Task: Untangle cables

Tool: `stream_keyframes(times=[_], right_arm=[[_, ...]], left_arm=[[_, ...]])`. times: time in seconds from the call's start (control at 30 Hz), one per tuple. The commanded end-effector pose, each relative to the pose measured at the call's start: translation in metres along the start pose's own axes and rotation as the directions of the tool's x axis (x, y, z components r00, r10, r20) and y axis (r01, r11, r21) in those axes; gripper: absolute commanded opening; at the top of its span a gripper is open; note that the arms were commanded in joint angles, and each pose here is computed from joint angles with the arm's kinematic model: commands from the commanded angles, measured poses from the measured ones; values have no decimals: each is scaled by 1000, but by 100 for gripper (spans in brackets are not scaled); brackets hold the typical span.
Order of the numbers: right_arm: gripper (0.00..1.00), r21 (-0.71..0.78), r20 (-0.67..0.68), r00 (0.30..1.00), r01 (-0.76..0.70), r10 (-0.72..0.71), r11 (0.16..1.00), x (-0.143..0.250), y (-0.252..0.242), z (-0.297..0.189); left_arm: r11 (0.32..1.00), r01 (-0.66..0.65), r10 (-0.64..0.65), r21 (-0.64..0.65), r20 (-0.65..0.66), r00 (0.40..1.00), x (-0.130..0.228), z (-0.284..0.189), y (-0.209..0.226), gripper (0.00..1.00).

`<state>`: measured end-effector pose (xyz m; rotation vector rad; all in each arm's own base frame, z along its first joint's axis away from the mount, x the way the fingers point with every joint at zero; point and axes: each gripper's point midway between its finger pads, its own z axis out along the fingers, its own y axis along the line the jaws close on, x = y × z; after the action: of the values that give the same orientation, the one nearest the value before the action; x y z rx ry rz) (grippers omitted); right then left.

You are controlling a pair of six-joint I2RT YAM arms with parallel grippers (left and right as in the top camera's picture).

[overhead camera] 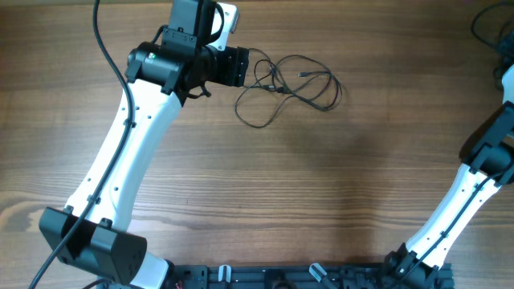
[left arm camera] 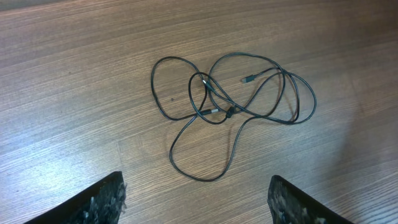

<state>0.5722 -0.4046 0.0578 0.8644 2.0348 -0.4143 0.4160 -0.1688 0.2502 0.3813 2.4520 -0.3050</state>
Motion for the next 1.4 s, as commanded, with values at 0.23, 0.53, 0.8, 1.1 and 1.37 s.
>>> stream_keyframes(times=[0.23,0.53,0.8,1.1,1.37], right_arm=[[99,10,-56,998,-30,30,1000,7,-2,-1],[99,-42,11,999,-32,33,999,-76,16,-62],[99,-111,31,998,-58,62,992,-111,37,-108],[99,-58,-139,981,-146,136,988,-92,32,-159],[99,58,-236,950,-194,202,979,-89,4,-241]], left_arm=[[1000,-1,1,-10,0,1000,-1,2,0,75],[1000,-2,2,-10,-6,1000,0,2,0,75],[998,-64,64,0,-28,998,6,3,-6,75],[997,-74,74,0,-24,997,5,3,-7,77],[995,-95,95,1,-26,995,5,3,-7,82]])
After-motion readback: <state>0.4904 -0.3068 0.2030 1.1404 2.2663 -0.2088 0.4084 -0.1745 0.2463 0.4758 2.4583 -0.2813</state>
